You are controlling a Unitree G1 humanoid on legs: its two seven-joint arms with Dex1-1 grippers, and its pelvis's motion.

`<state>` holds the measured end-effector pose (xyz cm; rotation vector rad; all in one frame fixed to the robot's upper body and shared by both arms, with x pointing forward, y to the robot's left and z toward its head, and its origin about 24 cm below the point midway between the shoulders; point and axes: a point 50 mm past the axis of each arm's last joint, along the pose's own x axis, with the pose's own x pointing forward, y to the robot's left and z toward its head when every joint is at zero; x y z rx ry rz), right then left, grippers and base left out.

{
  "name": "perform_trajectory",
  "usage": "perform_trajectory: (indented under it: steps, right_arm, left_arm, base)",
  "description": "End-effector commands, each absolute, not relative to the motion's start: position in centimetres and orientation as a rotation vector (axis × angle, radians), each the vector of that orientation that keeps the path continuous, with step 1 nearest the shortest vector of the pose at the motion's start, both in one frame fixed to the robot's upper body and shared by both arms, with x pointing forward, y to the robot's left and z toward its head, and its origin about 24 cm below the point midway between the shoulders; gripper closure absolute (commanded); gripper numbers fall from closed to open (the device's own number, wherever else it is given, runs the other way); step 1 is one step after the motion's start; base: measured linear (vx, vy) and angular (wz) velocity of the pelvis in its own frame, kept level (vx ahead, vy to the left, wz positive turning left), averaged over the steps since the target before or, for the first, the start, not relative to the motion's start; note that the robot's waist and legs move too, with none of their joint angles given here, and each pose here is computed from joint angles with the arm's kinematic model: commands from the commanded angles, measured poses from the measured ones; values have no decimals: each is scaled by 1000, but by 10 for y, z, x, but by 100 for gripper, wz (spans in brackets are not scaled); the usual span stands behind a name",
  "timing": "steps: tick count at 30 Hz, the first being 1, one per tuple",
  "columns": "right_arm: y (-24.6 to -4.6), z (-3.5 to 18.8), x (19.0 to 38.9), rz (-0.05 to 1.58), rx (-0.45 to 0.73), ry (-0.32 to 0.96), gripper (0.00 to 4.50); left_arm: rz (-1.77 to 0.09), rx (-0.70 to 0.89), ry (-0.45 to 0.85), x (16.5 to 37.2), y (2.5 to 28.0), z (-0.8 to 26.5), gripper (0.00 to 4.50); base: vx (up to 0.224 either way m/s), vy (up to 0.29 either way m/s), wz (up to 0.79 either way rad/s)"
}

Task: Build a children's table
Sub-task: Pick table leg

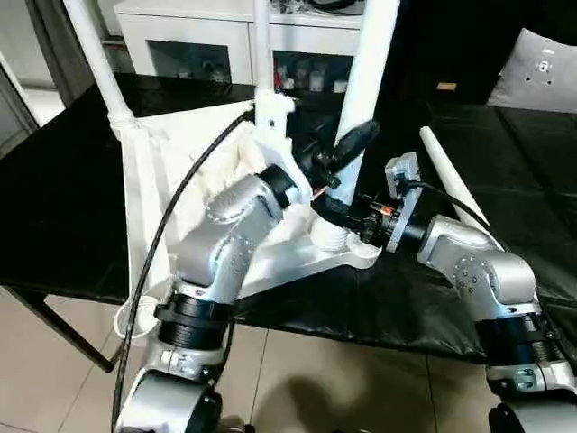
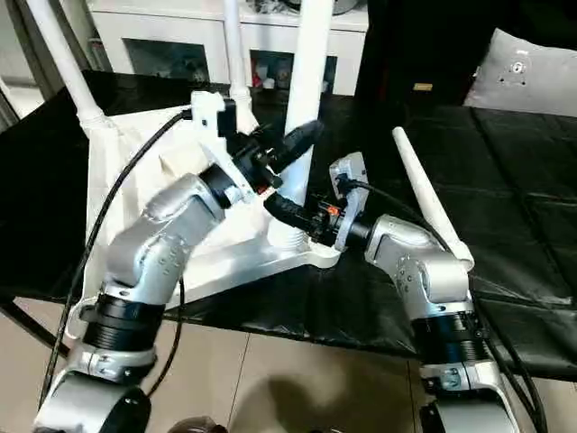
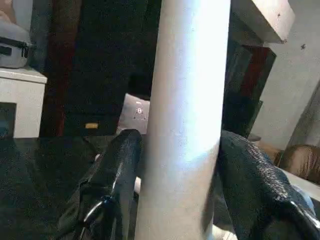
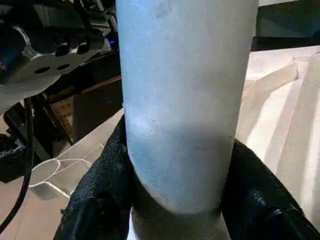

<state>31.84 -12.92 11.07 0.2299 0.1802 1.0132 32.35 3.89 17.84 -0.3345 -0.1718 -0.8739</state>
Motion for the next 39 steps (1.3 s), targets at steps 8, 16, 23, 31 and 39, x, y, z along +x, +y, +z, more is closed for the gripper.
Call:
perform_trajectory:
  steps: [8,16,23,31,39]
  right_arm:
    - [-131,116,323,976,181,143,257]
    - [-133,116,325,968,180,149,257]
    - [-137,122,323,1002,262,141,170]
    - [-154,129,317,1085,283,173,113]
    - [-161,135,317,1118,292,216,91]
  left_arm:
    - [-834,-331,-168,328,40,178,263]
    - [-825,-333,-162,331,43,179,268]
    - [-795,-359,-130,336,48,178,268]
    - [-801,-366,-115,341,56,179,268]
    - [-892,-347,-118,337,54,181,268]
  base:
    - [0,0,0]
    - [0,0,0]
    - [0,0,0]
    - [0,0,0]
    - [0,0,0]
